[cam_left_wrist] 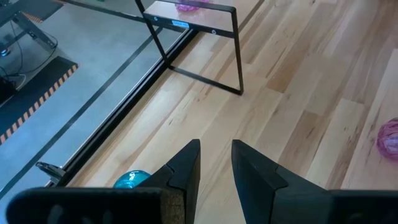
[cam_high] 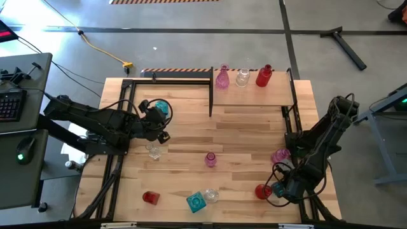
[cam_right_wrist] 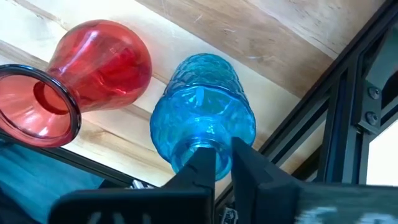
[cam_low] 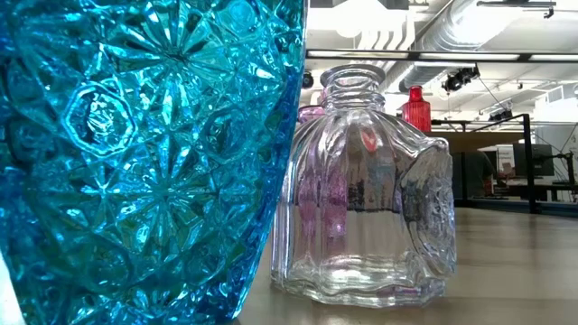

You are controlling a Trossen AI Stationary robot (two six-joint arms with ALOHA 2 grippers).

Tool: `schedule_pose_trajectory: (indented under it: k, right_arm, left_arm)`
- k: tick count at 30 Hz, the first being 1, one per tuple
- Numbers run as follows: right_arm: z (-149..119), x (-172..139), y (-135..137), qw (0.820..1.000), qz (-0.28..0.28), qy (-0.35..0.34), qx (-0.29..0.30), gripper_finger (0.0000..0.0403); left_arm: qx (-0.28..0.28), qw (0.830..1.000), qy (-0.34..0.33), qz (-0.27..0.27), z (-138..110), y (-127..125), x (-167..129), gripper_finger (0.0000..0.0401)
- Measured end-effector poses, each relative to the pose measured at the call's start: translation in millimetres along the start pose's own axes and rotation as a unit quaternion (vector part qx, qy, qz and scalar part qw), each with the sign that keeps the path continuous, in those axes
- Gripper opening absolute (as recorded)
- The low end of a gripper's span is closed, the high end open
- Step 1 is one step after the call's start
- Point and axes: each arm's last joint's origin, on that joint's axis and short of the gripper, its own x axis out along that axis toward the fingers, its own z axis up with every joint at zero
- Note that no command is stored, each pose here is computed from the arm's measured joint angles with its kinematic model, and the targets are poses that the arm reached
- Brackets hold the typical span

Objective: Sort vases onto shelf
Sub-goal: Put the bottom right blue vase on the shelf

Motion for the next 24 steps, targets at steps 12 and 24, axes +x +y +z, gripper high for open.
schedule_pose_trajectory:
  k: [12,24]
  right_arm:
    - [1,-8,-5,1.0,0.013,0.016,-0.021,0.0003]
    - [6,-34,-20,0.996,0.071,0.04,-0.027,0.0001]
  left_arm:
    - [0.0,1.0,0.0,0.0,0,0,0,0.0083]
    - [0.001,1.0,0.0,0.0,0,0,0,0.0083]
